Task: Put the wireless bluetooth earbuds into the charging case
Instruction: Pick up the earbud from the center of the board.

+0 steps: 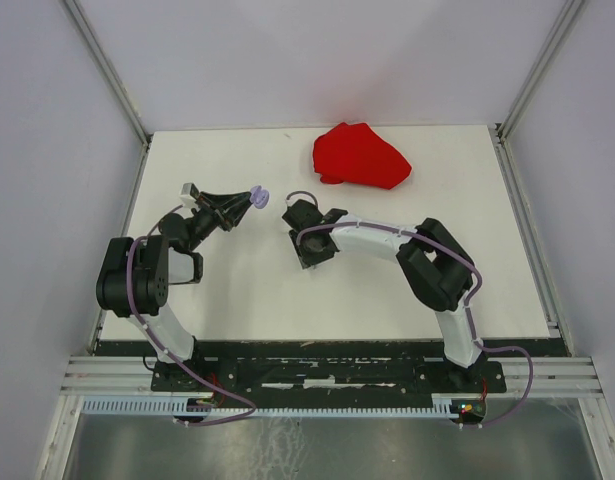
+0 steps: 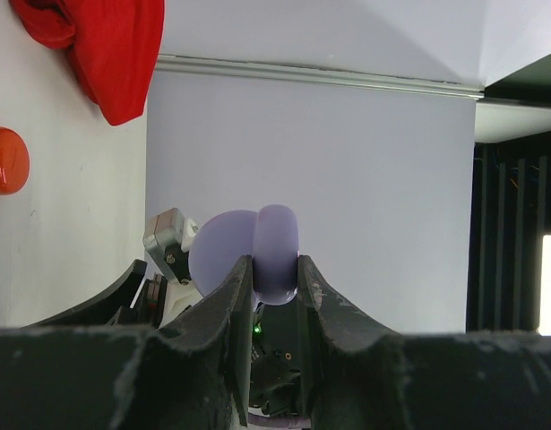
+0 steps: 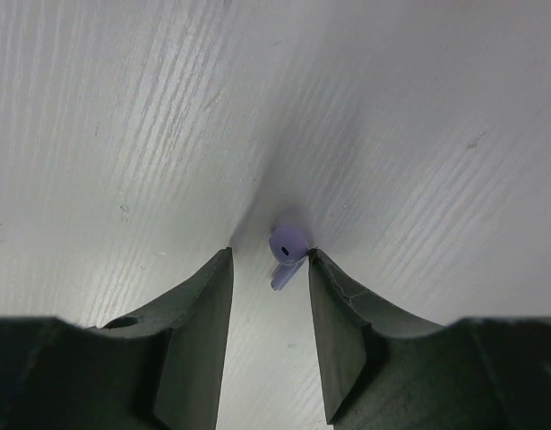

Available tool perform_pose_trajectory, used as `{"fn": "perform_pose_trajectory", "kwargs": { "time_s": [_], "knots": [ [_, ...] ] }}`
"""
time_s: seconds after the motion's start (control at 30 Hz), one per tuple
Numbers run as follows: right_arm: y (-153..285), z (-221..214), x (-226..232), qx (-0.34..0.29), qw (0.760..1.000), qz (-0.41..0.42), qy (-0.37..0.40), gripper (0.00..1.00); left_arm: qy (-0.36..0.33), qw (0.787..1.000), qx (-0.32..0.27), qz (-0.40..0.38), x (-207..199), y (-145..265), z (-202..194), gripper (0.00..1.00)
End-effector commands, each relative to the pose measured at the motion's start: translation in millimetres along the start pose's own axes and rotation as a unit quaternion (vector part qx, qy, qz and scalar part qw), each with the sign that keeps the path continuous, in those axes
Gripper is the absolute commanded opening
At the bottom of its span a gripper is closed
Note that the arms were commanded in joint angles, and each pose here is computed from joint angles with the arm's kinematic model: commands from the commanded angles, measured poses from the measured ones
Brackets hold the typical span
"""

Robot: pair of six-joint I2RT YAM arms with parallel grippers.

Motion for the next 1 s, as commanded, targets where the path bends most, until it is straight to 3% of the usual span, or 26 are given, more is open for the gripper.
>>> {"fn": "perform_pose_trajectory", "kwargs": {
  "time_s": [0.0,0.97],
  "knots": [
    [2.0,14.2,2.4,-0.013,1.000,0.004,-0.025,0.47,-0.009,1.000,0.012,-0.023,-9.8,2.7,-3.2,0.03],
    [-4.9,11.4,-4.2,0.002,0.999,0.003,-0.036,0.33,-0.008,1.000,0.013,-0.025,-9.2,3.4,-3.0,0.03]
  ]
}}
Point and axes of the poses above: each gripper's point midway between its finger pads, its own y axis back along the fingers, its own x axis along the line the jaws close on, z = x × y, the point moved 3 cm from there along y, back along the fingers, and after that the axes turned 1 degree about y, right-handed, at the moved point
